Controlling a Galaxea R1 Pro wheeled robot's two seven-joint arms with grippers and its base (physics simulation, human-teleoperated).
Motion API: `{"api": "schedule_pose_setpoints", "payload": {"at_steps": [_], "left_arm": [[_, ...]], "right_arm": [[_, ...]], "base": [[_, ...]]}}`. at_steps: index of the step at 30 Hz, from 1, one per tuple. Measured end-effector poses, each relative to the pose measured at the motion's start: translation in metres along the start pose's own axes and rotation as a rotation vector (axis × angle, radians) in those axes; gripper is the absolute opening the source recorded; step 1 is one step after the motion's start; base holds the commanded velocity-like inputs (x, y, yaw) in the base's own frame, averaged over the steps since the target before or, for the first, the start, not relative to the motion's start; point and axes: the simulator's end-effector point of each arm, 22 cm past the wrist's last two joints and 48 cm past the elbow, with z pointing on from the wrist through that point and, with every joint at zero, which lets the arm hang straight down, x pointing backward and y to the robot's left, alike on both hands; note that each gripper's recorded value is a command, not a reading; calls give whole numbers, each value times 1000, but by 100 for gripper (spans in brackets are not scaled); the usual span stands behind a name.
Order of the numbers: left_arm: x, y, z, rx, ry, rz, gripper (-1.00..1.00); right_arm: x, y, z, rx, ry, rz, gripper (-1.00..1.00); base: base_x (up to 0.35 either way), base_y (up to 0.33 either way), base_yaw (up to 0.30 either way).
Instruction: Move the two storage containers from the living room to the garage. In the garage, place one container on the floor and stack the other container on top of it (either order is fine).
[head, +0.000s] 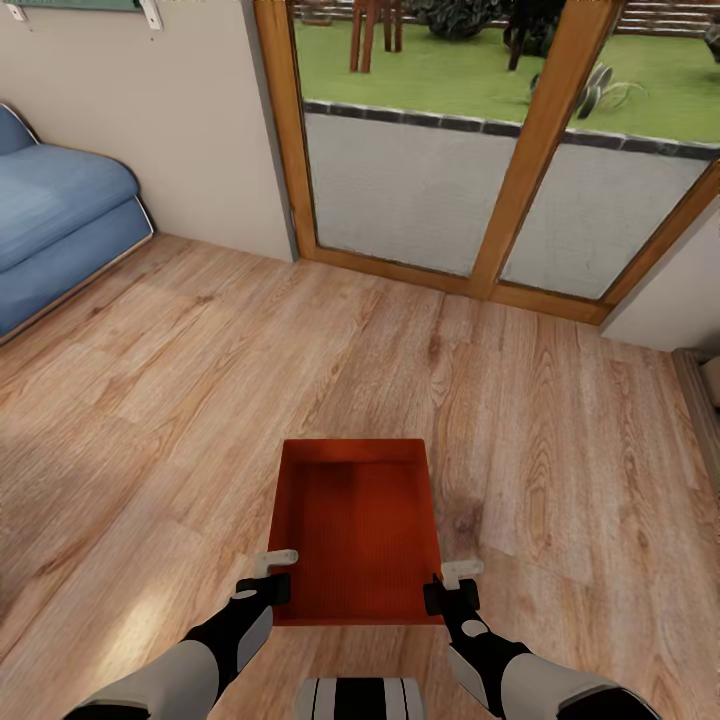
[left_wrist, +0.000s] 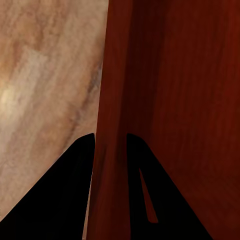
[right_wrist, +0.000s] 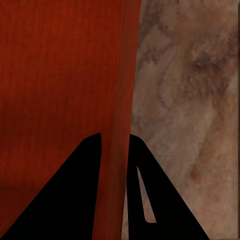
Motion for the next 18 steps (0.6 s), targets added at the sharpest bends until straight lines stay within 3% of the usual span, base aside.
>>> {"api": "schedule_pose_setpoints", "payload": {"at_steps": [18], "left_arm": [[-18,1,-35,0,1,0,-100]], "right_arm": [[-25,-3,-30,0,1,1,-100]], "base": [[0,0,0]]}}
